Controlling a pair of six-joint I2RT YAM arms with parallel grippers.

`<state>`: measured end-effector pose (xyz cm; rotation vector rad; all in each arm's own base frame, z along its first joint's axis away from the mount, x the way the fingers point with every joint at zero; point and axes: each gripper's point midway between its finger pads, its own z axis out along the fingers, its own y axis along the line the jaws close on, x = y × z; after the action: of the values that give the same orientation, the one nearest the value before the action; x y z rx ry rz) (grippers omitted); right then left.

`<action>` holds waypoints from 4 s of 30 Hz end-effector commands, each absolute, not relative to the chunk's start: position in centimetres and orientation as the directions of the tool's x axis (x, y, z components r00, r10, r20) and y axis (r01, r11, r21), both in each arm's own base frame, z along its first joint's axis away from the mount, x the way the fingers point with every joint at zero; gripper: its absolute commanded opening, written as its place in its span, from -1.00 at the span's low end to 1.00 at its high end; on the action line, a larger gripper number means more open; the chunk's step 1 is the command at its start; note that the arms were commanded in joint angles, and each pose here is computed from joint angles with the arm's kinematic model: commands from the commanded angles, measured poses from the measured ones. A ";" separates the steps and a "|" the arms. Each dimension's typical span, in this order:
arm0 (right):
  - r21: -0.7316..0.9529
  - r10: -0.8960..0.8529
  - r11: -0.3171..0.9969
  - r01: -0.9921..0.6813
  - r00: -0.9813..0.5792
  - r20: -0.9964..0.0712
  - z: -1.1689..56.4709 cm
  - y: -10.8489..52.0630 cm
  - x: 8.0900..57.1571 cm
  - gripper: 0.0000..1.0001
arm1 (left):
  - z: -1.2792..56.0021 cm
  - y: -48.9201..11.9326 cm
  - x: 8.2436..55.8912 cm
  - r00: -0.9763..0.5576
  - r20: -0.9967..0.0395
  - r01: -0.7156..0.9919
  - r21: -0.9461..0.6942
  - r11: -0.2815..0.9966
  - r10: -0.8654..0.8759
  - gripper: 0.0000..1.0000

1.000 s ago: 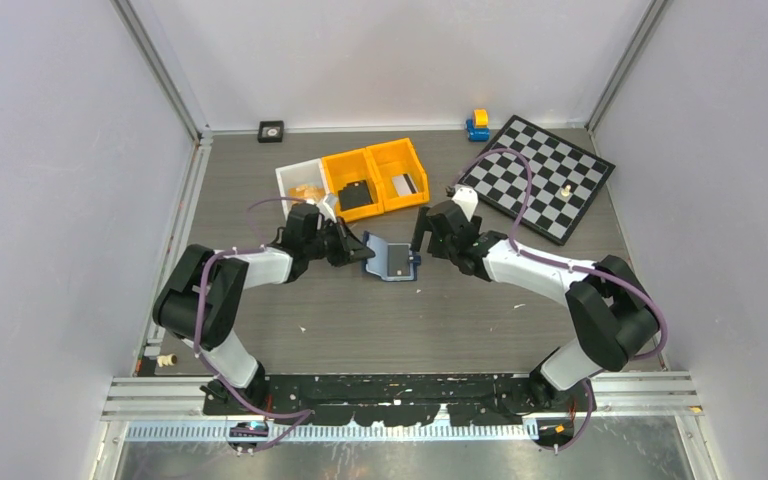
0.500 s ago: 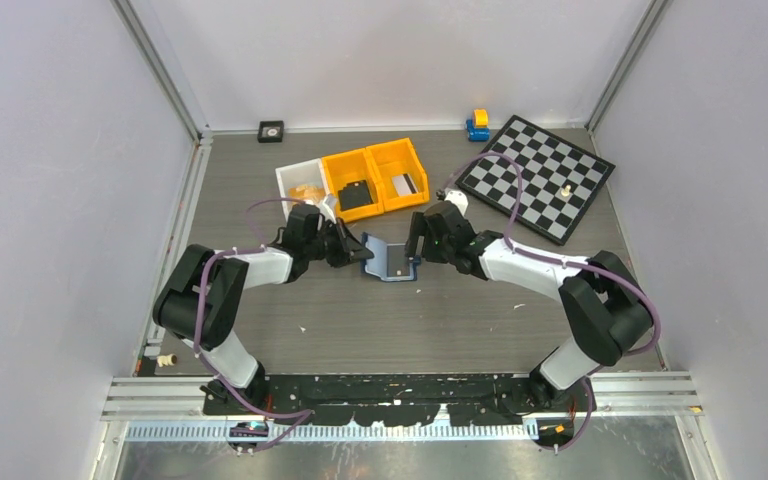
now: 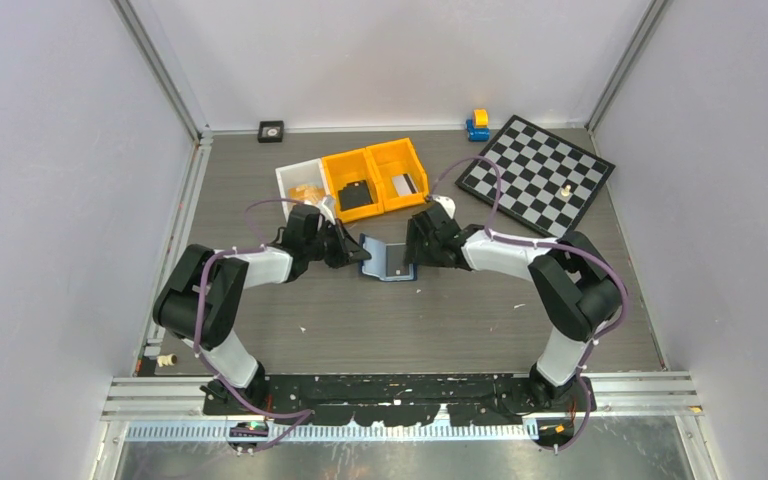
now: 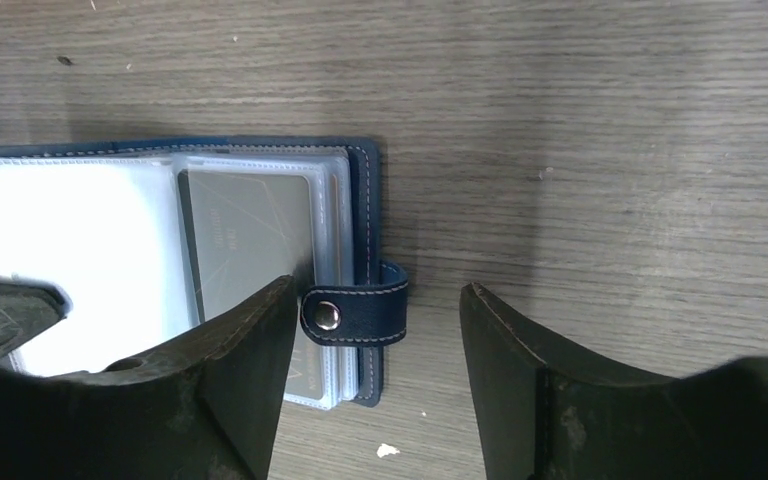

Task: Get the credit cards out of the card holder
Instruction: Remove the credit card from the card holder.

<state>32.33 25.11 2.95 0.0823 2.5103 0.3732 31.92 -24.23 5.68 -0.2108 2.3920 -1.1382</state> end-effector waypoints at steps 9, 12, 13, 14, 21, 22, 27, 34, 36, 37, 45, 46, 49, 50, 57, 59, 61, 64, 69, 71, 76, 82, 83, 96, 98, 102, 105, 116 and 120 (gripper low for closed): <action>0.348 0.190 0.937 -0.021 -0.806 -0.561 4.3 26.1 33.9 -0.34 | 5.8 -23.2 33.1 -0.854 -0.418 0.080 -0.694 0.715 -0.310 -1.00; 0.366 0.193 0.930 -0.038 -0.797 -0.572 4.8 26.3 33.8 -0.48 | 5.9 -23.3 32.9 -0.860 -0.409 0.079 -0.697 0.713 -0.305 -0.76; 0.370 0.194 0.928 -0.040 -0.796 -0.573 4.9 26.4 33.8 -0.49 | 5.9 -23.4 32.9 -0.860 -0.409 0.081 -0.700 0.710 -0.305 -0.61; 0.373 0.191 0.927 -0.045 -0.799 -0.570 4.8 26.5 33.8 -0.49 | 6.0 -23.5 32.8 -0.859 -0.411 0.085 -0.702 0.707 -0.305 -0.47; 0.400 0.171 0.913 -0.082 -0.814 -0.555 4.9 27.4 33.5 -0.60 | 5.4 -24.7 32.4 -0.879 -0.416 0.113 -0.656 0.746 -0.234 -0.02; 0.408 0.171 0.909 -0.088 -0.812 -0.557 5.1 27.5 33.5 -0.63 | 5.2 -24.8 32.3 -0.880 -0.422 0.117 -0.637 0.762 -0.217 0.02; 0.420 0.170 0.901 -0.105 -0.806 -0.567 5.8 27.7 33.3 -0.62 | 4.4 -24.8 32.3 -0.886 -0.427 0.119 -0.583 0.804 -0.179 0.09; 0.428 0.179 0.898 -0.101 -0.806 -0.565 5.7 27.7 33.3 -0.63 | 2.2 -24.6 32.3 -0.916 -0.376 0.093 -0.541 0.836 -0.142 -0.14; 0.431 0.183 0.897 -0.100 -0.803 -0.567 5.9 27.7 33.3 -0.62 | 1.8 -24.8 32.2 -0.924 -0.357 0.089 -0.545 0.834 -0.135 -0.25; 0.431 0.185 0.897 -0.099 -0.802 -0.568 5.9 27.7 33.3 -0.62 | 1.8 -24.9 32.2 -0.926 -0.353 0.090 -0.549 0.831 -0.133 -0.45; 0.505 0.259 0.853 -0.128 -0.736 -0.625 8.4 27.4 33.3 -0.53 | 4.7 -25.7 32.3 -0.889 -0.425 0.153 -0.626 0.765 -0.169 -1.00; 0.516 0.274 0.846 -0.134 -0.720 -0.637 9.2 27.2 33.2 -0.50 | 5.3 -25.7 32.2 -0.881 -0.436 0.161 -0.641 0.750 -0.183 -1.00; 0.545 0.316 0.827 -0.136 -0.690 -0.651 10.3 26.5 33.3 -0.27 | 7.1 -25.7 32.3 -0.855 -0.456 0.176 -0.702 0.690 -0.247 -1.00; 0.560 0.329 0.816 -0.143 -0.681 -0.654 10.8 26.4 33.3 -0.18 | 7.5 -25.6 32.3 -0.846 -0.457 0.172 -0.720 0.672 -0.273 -1.00; 0.667 0.383 0.723 -0.183 -0.698 -0.606 11.3 27.1 33.1 0.71 | 9.9 -25.9 32.1 -0.805 -0.482 0.225 -0.788 0.573 -0.346 -1.00; 0.693 0.392 0.695 -0.193 -0.706 -0.590 11.5 27.4 33.0 0.74 | 10.8 -26.1 32.0 -0.797 -0.484 0.247 -0.806 0.538 -0.361 -1.00; 0.714 0.405 0.668 -0.210 -0.702 -0.586 12.0 27.5 32.9 0.75 | 11.4 -26.2 32.0 -0.794 -0.485 0.260 -0.815 0.517 -0.367 -1.00; 0.724 0.411 0.650 -0.230 -0.696 -0.589 12.5 27.6 32.8 0.77 | 12.1 -26.3 31.9 -0.788 -0.488 0.277 -0.826 0.491 -0.376 -1.00; 0.730 0.408 0.639 -0.241 -0.699 -0.588 12.5 27.8 32.7 0.79 | 13.5 -26.2 31.7 -0.766 -0.512 0.317 -0.828 0.463 -0.390 -1.00; 0.732 0.405 0.634 -0.249 -0.700 -0.588 12.5 28.0 32.7 0.79 | 13.8 -26.2 31.5 -0.760 -0.518 0.327 -0.827 0.457 -0.393 -1.00; 0.743 0.418 0.617 -0.258 -0.692 -0.588 12.9 27.9 32.6 0.79 | 15.0 -25.9 31.4 -0.738 -0.535 0.358 -0.827 0.434 -0.411 -1.00; 0.763 0.445 0.578 -0.290 -0.672 -0.592 14.1 27.8 32.4 0.69 | 16.0 -25.8 31.1 -0.724 -0.547 0.384 -0.826 0.412 -0.421 -1.00; 0.767 0.449 0.569 -0.297 -0.669 -0.592 14.3 27.8 32.3 0.60 | 15.9 -25.7 31.2 -0.726 -0.543 0.379 -0.828 0.414 -0.422 -1.00; 0.798 0.492 0.542 -0.264 -0.670 -0.556 14.2 27.0 32.7 0.80 | 17.6 -25.7 32.0 -0.732 -0.503 0.373 -0.861 0.347 -0.460 -1.00; 0.801 0.493 0.535 -0.269 -0.670 -0.555 14.4 27.1 32.6 0.81 | 18.2 -25.9 32.7 -0.739 -0.461 0.334 -0.884 0.326 -0.491 -1.00; 0.815 0.504 0.501 -0.290 -0.668 -0.548 14.9 27.4 32.5 0.82 | 19.1 -26.3 34.4 -0.726 -0.443 0.318 -0.894 0.315 -0.526 -1.00; 0.822 0.510 0.475 -0.315 -0.662 -0.549 15.6 27.5 32.3 0.82 | 19.2 -26.5 35.0 -0.722 -0.450 0.324 -0.891 0.318 -0.525 -1.00; 0.828 0.547 0.471 -0.303 -0.637 -0.544 16.0 26.6 32.5 0.80 | 17.7 -25.9 33.0 -0.725 -0.480 0.319 -0.869 0.378 -0.494 -1.00; 0.836 0.551 0.448 -0.315 -0.639 -0.536 16.3 26.7 32.4 0.66 | 17.7 -25.9 32.6 -0.734 -0.469 0.307 -0.874 0.376 -0.491 -1.00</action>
<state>32.08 26.56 13.06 0.2263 1.9839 1.2408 32.75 -25.89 15.28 -0.2148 2.0052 -1.4264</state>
